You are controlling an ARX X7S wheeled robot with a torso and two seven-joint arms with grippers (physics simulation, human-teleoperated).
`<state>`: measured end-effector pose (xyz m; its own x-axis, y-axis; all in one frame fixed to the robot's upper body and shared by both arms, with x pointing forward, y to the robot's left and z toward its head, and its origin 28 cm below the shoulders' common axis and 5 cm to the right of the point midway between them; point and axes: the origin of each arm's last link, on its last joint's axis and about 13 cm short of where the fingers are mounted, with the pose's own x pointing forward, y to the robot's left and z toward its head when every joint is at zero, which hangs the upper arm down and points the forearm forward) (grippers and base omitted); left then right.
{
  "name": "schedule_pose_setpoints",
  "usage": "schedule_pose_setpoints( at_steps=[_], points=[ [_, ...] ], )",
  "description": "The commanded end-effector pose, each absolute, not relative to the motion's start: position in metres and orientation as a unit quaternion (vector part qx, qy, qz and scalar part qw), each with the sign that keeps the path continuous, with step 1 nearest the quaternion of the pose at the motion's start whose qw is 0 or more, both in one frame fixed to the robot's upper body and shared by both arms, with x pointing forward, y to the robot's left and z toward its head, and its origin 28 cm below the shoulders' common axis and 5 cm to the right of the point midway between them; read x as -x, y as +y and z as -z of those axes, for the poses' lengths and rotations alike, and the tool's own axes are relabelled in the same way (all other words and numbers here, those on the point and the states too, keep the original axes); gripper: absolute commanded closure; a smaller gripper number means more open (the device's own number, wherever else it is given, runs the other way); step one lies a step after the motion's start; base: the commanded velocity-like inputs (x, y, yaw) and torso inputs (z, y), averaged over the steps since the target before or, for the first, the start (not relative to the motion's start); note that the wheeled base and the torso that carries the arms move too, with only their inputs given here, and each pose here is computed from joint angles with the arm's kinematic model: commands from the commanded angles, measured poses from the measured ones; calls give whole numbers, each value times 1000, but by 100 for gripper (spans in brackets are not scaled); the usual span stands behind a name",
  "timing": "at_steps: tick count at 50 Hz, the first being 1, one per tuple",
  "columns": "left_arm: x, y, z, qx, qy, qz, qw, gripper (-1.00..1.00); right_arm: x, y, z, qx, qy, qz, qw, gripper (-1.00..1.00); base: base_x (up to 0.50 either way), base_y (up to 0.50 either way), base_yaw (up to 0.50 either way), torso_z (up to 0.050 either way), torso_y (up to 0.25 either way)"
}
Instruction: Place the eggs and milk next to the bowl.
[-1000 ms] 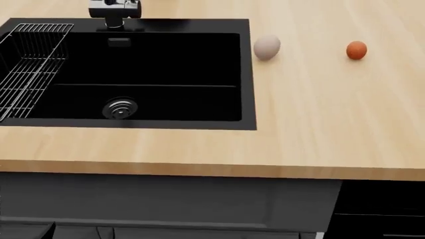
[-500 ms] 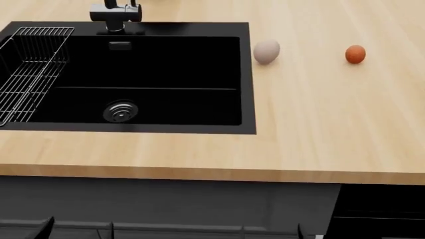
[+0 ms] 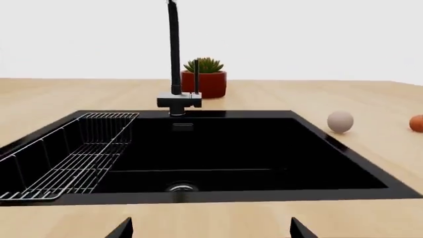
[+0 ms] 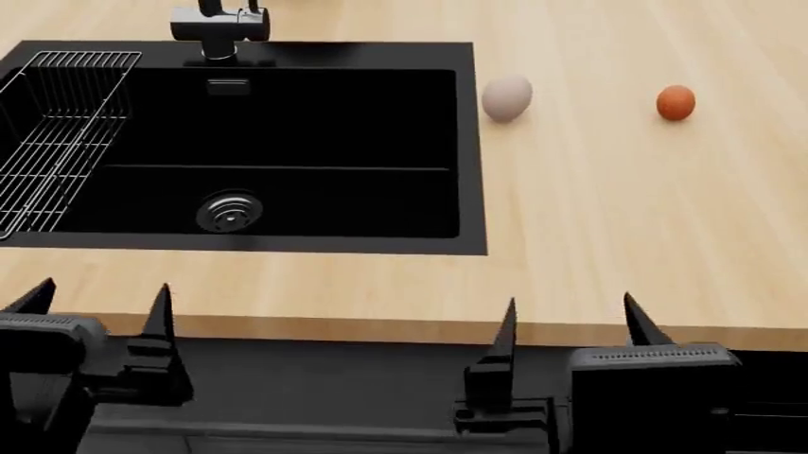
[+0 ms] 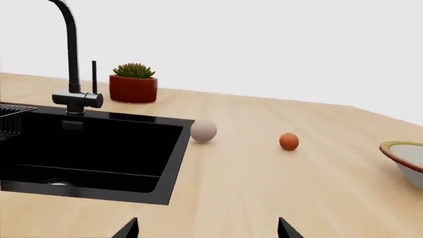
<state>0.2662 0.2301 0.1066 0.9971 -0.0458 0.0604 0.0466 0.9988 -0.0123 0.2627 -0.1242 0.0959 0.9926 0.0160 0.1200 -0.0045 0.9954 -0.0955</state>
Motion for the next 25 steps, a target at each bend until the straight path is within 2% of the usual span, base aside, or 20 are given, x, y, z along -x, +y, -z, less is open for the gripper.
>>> schedule_pose_setpoints(
  at_steps=[1, 13, 25],
  points=[
    [-298, 247, -156, 20, -57, 9, 998, -100, -284, -141, -139, 50, -87, -2, 995, -100, 0, 0, 0, 0, 0],
    [-320, 257, -182, 8, -62, 5, 998, -100, -305, -151, -173, 52, -99, 5, 994, -100, 0, 0, 0, 0, 0],
    [-320, 259, -182, 1, -66, 9, 998, -100, -306, -146, -176, 56, -97, -3, 994, -100, 0, -47, 0, 0, 0]
  ],
)
